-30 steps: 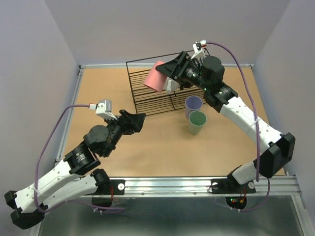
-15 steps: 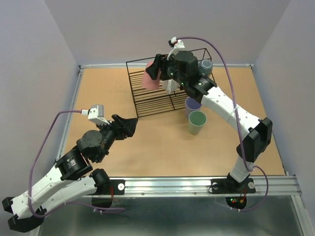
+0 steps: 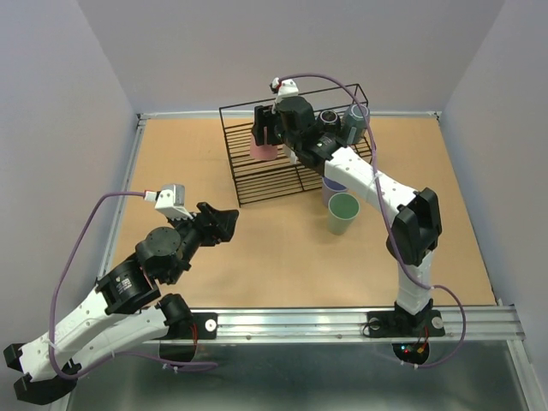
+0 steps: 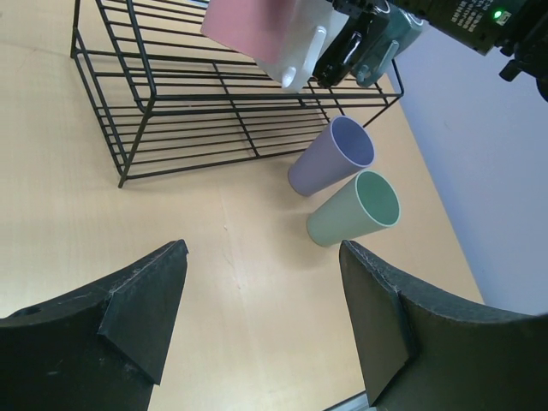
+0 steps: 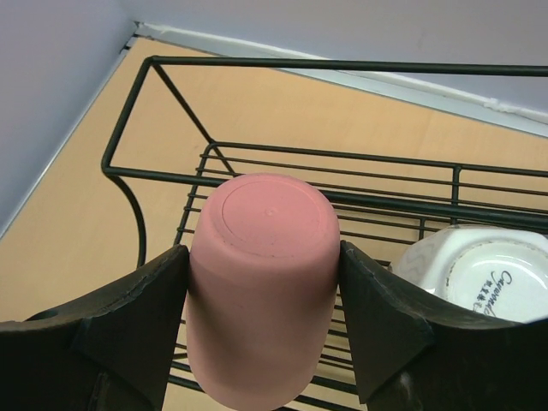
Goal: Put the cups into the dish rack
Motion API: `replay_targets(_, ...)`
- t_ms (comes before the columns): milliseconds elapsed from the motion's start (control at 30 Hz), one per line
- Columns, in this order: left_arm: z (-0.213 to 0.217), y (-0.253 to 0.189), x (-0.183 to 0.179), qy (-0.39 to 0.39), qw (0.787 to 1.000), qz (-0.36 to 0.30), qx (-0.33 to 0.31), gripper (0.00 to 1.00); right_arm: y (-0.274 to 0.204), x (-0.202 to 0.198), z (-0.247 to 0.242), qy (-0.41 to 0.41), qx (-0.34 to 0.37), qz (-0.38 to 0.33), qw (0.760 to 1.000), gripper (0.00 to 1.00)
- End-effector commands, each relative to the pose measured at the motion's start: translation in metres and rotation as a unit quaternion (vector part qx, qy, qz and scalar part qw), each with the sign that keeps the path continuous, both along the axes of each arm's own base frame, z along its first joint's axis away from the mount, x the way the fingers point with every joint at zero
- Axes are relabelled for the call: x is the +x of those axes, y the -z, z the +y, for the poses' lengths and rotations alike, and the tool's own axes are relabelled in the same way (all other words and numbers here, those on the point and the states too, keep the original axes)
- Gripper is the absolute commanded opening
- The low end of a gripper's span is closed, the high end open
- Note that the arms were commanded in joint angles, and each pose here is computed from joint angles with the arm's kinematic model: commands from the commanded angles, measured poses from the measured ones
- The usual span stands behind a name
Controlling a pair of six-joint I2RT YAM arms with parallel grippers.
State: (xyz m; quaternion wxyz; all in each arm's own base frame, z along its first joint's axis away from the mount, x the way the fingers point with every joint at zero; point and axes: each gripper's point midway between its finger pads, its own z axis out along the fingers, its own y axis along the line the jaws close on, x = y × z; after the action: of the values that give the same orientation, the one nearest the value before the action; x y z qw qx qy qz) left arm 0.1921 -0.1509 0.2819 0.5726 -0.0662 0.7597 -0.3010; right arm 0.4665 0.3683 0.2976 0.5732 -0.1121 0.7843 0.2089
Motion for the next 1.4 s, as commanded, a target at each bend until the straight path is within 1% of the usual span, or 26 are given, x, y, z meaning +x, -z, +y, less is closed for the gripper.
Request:
replay_targets(0,0.003,-0.025,-0.002,0.004,0.999,-0.028,-0.015,0.82,-0.053,0.012,-0.007,0.032,0.026,-0.074,0.996,0.01)
replay_targets(300,0.005,-0.026,-0.004,0.008,1.0,-0.026,-0.007,0.81,-0.021,0.021,-0.006,0.044,0.003,-0.072,0.996,0.0)
replay_targets(367,0.007,-0.024,-0.006,0.008,1.0,-0.023,-0.004,0.81,-0.018,0.022,-0.003,0.043,0.008,-0.079,0.996,0.0)
replay_targets(600,0.012,-0.021,-0.011,0.01,1.0,-0.017,-0.011,0.8,0.013,0.025,0.001,0.054,-0.003,-0.077,0.996,0.0)
replay_targets(767,0.012,-0.016,-0.013,0.011,1.0,-0.012,-0.016,0.79,0.032,0.02,0.003,0.057,-0.018,-0.07,0.996,0.0)
replay_targets(1100,0.015,-0.014,-0.014,0.007,1.0,-0.012,-0.027,0.79,0.047,-0.002,-0.005,0.065,-0.052,-0.066,0.994,0.0)
replay_targets(1367,0.013,-0.013,-0.015,0.008,0.999,-0.01,-0.036,0.79,0.042,-0.013,-0.022,0.085,-0.084,-0.08,0.99,0.0)
